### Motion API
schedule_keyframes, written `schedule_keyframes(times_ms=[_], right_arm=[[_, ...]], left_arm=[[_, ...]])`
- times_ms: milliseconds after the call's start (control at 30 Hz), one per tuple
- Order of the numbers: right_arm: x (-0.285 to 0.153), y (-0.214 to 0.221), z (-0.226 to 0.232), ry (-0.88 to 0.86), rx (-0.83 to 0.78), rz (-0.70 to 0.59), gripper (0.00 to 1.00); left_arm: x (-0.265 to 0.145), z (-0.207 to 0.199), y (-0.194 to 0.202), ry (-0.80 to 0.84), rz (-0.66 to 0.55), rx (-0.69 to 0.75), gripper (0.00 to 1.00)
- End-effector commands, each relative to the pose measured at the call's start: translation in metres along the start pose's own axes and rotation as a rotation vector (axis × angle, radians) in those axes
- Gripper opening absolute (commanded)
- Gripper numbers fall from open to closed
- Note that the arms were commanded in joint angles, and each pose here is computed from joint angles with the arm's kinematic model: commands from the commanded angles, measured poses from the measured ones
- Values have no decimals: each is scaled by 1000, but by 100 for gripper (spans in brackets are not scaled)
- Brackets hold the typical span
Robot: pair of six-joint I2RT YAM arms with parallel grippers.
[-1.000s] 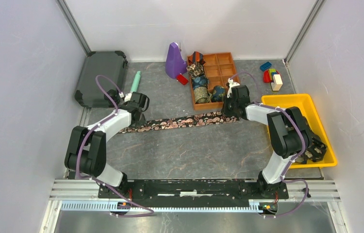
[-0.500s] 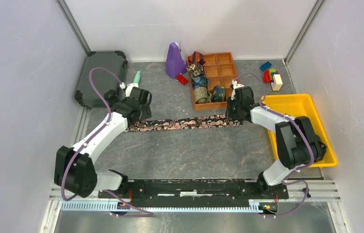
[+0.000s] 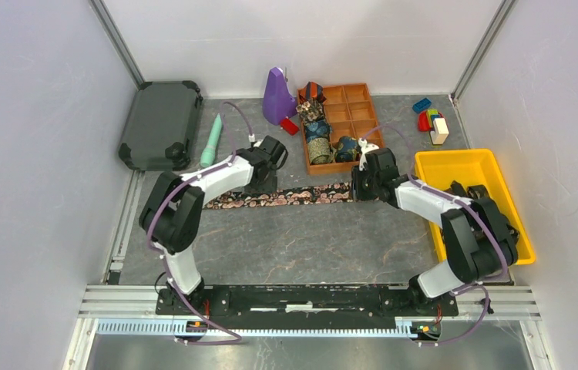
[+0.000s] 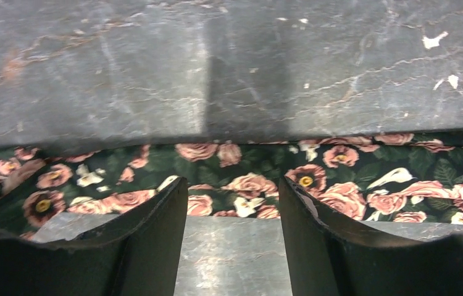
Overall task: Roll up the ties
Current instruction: Flatten out the tie at the center of the board.
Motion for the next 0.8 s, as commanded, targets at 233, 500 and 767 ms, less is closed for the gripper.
schedule_keyframes(times_ms=[233,500,767], right_arm=[[19,27,-21,86,-12,72,35],[10,21,-42,158,-10,53,36],[8,-2,-60,224,-17,43,36]], left_arm=[[15,-38,51,101,107,125,59],[3,-61,116,148,191,208,55],[-22,-52,123,77,152,163,55]])
Point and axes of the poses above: each gripper's point midway between its finger pads, its own x axis out along the fingers, its own z axis along the line the jaws close on, y = z × x, the point moved 2 cm from there along -x, back along the fingers, and after that the axes turned 6 degrees about -x, right-handed, at the moved point
